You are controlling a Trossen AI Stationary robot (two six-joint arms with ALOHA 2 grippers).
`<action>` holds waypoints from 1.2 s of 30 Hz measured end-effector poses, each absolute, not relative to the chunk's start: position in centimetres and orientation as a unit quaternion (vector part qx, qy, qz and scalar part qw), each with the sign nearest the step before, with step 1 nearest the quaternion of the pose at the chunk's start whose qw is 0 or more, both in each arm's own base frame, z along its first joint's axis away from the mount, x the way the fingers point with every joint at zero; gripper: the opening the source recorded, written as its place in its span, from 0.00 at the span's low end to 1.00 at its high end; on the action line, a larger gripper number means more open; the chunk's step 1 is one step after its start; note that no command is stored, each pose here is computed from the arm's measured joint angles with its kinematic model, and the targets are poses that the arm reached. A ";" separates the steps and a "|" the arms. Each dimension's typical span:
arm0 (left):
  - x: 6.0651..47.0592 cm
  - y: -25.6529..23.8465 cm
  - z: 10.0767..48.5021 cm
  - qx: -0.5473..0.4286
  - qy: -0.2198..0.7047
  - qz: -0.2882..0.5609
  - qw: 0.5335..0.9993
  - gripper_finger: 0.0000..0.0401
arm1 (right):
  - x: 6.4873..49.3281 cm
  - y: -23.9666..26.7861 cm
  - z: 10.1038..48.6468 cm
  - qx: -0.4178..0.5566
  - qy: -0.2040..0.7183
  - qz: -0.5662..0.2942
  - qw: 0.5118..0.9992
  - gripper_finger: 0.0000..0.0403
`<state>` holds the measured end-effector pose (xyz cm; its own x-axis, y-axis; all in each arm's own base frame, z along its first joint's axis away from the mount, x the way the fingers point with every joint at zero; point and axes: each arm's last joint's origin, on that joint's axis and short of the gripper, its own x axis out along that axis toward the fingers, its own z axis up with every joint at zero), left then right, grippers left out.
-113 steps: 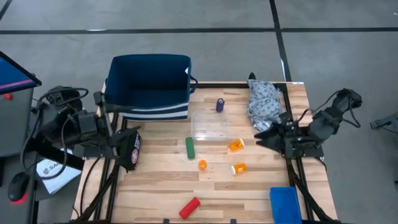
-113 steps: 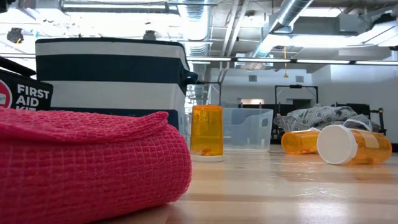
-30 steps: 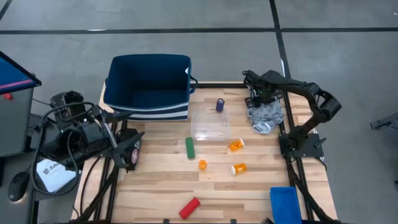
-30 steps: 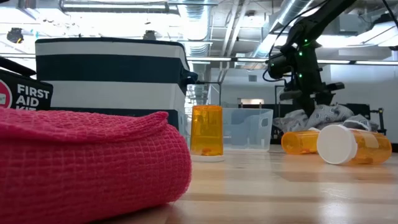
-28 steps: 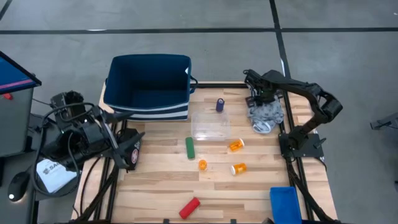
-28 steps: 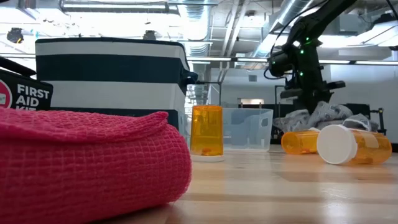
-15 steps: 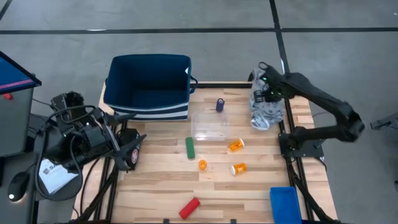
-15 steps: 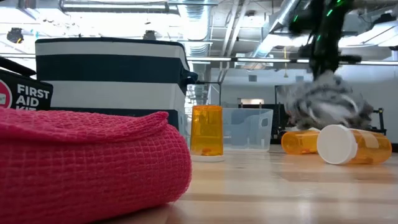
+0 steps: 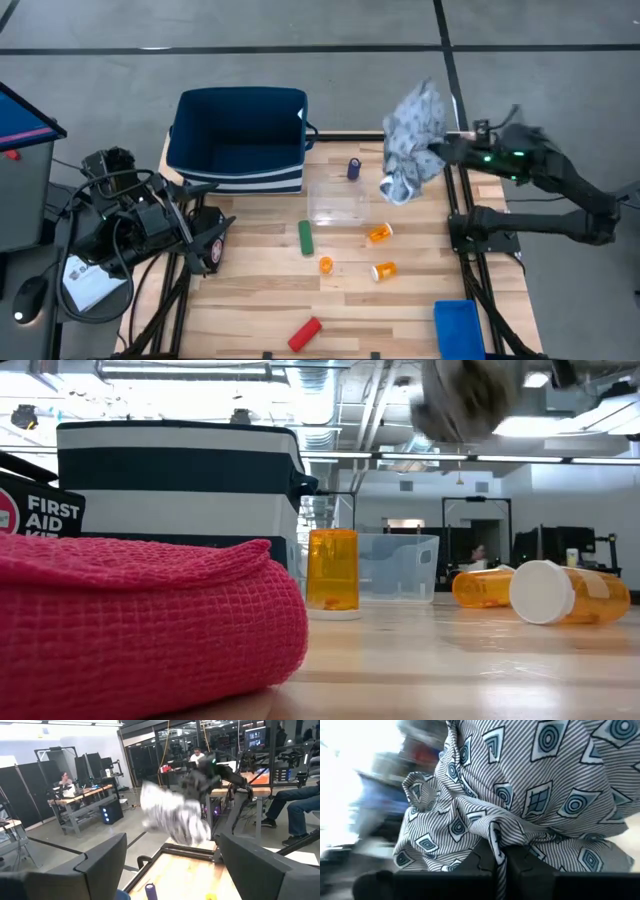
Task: Pick & place medical supplies in basket/bin
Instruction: Put the blue patient gown into the blue bin
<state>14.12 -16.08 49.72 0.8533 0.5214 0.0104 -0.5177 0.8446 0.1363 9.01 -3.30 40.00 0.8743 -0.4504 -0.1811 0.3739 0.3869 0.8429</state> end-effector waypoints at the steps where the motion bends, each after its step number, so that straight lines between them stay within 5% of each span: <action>1: 14.1 -16.1 49.7 0.067 0.014 0.271 0.960 0.77 | 9.1 -3.1 40.8 0.491 -0.068 -0.222 0.840 0.00; 7: 14.1 -16.1 49.7 0.067 0.014 0.271 0.960 0.77 | 11.5 -2.7 43.3 0.459 -0.150 -0.125 0.867 0.00; 17: 14.1 -16.0 49.7 0.077 0.019 0.277 0.958 0.77 | 21.6 -3.3 45.1 0.445 -0.192 0.016 0.875 0.00; 26: 14.0 -15.9 49.9 0.093 0.025 0.279 0.955 0.77 | 32.3 -5.8 48.4 0.410 -0.140 0.071 0.898 0.00; 36: 14.0 -15.9 49.9 0.109 0.029 0.279 0.954 0.77 | 41.5 -11.1 48.2 0.411 -0.035 0.019 0.911 0.00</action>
